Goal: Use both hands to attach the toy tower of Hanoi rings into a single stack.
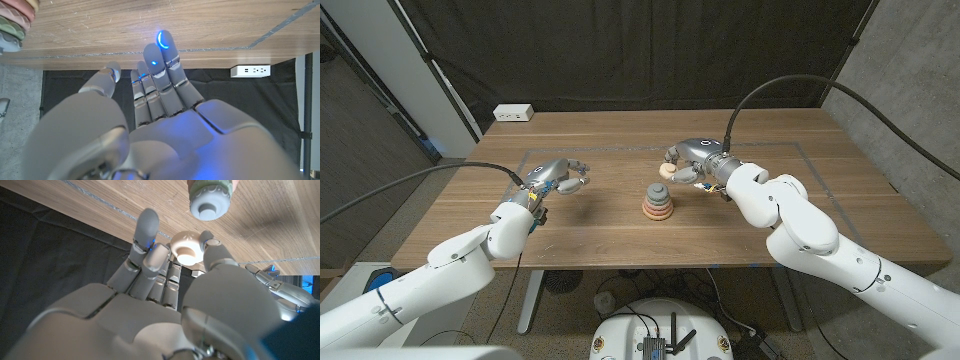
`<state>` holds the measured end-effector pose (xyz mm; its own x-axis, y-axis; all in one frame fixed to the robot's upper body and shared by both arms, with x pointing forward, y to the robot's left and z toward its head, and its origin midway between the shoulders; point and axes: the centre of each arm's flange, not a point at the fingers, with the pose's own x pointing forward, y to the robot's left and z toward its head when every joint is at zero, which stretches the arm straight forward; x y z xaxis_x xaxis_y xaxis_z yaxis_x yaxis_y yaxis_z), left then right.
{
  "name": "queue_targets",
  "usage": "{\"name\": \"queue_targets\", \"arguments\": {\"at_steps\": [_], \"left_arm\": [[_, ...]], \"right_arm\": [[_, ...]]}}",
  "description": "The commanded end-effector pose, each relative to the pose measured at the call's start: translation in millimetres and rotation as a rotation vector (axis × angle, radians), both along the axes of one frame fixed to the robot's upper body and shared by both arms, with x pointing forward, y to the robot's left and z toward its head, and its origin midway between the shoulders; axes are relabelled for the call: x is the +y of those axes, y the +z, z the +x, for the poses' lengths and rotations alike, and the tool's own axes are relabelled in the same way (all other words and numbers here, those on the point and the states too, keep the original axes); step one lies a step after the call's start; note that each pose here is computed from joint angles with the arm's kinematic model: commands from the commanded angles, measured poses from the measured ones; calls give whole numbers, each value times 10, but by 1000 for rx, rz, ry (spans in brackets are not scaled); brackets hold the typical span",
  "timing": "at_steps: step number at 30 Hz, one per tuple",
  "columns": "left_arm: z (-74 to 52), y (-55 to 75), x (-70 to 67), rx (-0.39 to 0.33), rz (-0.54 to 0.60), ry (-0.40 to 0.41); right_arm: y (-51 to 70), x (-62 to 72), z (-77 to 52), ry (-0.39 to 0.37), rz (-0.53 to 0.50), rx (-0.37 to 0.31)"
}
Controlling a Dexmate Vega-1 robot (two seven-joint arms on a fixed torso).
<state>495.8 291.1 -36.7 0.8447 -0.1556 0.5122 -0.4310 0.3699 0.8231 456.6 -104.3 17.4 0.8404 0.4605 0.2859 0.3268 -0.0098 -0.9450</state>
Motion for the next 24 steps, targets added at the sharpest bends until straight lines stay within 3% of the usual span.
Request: {"name": "queue_targets", "arguments": {"at_steps": [1,24], "left_arm": [[-4,-18,26,6,2,-1],[-84,-54,72,1,-8,16]], "right_arm": [[29,170,35,27,-49,8],[5,311,184,5,-101,57]]}}
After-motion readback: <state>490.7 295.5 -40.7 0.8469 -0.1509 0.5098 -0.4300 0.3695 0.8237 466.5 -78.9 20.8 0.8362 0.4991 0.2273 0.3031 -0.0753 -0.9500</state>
